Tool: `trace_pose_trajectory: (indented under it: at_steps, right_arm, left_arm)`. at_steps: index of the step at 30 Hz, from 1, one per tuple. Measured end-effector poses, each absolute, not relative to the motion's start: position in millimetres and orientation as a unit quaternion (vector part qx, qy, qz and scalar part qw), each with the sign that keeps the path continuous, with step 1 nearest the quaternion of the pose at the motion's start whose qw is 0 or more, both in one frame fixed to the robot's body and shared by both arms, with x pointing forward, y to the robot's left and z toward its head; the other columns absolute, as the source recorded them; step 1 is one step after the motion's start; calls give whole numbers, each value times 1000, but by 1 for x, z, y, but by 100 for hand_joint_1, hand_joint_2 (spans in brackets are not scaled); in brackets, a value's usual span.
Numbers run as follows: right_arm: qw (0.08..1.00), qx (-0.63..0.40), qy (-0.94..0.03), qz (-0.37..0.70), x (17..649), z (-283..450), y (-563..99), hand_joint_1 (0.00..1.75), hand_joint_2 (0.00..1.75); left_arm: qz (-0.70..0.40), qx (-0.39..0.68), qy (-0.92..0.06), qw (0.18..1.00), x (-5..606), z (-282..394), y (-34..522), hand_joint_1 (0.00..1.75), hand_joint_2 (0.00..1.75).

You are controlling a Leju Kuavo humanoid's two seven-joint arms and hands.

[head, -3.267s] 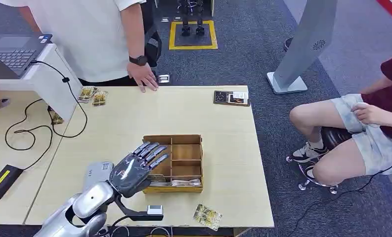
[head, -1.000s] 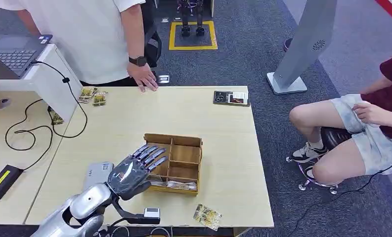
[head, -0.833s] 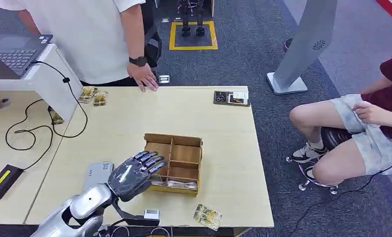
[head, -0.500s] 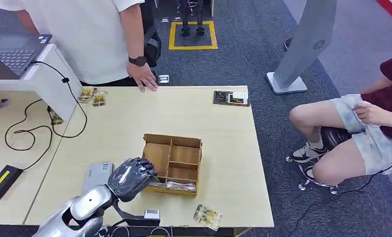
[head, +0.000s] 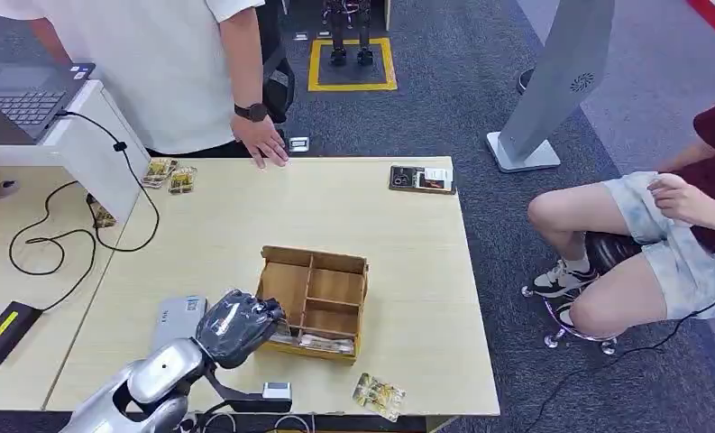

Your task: Pass the card to the sensor for recognition and then transmit it.

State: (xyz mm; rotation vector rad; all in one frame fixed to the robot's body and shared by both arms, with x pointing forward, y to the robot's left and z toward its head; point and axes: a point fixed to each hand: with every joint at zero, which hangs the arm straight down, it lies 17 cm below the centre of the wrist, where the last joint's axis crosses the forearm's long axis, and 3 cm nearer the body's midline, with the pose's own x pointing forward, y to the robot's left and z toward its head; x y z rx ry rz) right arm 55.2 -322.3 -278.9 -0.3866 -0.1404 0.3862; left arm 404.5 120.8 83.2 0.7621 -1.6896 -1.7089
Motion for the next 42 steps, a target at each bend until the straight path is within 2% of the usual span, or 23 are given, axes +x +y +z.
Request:
trace_pose_trajectory:
  at_steps: [13, 23, 31, 42]
  right_arm:
    - [960, -193, -71, 191, 55, -279, -323, 0, 175]
    - [960, -194, -72, 190, 55, -279, -323, 0, 175]
    - [960, -196, -71, 185, 55, -278, -324, 0, 175]
    - [958, -196, -68, 199, 55, -279, -323, 0, 175]
  left_arm:
    - [-549, 304, -743, 233, 381, 146, 100, 175, 175]
    - [-520, 302, -769, 217, 373, 162, 91, 175, 175]
    - [-434, 317, -810, 235, 378, 196, 98, 175, 175]
    - [-350, 381, -805, 291, 438, 243, 118, 175, 175]
